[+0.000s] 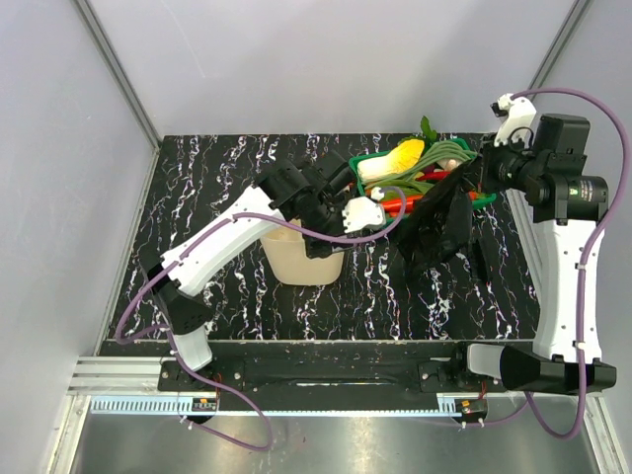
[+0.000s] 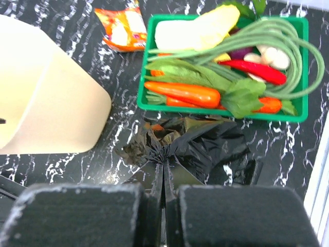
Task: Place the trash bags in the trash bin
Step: Move the trash bin to the center of the board, then place the trash bag in the trash bin.
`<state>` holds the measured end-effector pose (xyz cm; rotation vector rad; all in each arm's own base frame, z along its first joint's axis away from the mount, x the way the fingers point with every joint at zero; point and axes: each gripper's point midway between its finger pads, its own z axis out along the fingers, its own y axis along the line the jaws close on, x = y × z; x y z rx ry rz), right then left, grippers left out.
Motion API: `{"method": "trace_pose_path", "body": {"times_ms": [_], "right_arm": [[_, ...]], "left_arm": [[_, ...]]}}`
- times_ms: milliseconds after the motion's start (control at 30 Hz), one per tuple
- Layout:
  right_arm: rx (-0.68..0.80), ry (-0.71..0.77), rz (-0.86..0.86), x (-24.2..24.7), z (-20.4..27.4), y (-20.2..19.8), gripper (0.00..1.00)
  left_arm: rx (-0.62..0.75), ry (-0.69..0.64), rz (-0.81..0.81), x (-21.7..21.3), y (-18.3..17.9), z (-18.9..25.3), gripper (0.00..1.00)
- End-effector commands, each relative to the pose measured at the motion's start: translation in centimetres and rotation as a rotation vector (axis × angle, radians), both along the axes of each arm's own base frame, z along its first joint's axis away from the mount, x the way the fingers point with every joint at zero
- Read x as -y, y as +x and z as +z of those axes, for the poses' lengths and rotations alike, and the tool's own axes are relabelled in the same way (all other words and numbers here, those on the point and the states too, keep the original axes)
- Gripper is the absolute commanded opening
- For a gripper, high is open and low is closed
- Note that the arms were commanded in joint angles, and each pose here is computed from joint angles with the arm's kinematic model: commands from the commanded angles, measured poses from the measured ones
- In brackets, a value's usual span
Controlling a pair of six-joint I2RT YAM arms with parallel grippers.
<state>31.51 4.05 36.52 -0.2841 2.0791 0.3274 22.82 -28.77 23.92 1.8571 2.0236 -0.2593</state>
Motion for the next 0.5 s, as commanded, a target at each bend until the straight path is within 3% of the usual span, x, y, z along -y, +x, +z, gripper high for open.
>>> {"method": "trace_pose_path", "body": {"times_ms": [0, 133, 233, 367, 467], "right_arm": [[0.152, 0.065, 0.121, -2.3, 5.6, -0.8, 0.0], [0.208, 0.135, 0.193, -3.9, 8.9, -1.4, 0.0], [0.23, 0.196, 0.234, -5.0, 10.8, -1.6, 0.0], [0.264, 0.25, 0.272, -5.9, 13.1, -2.2, 0.0], [0.282, 0.299, 0.311, -6.8, 15.1, -3.1, 0.0]], "left_arm": [[0.14, -0.201, -0.04, 0.4, -0.3, 7.7, 0.76], [0.305, -0.54, -0.074, 4.4, 0.7, 14.7, 0.86], [0.323, -0.752, -0.078, 7.0, 0.4, 18.3, 0.94], [0.276, -0.864, -0.054, 9.9, 0.3, 20.7, 0.96], [0.323, -0.907, -0.007, 11.0, 1.7, 22.3, 0.97]]}}
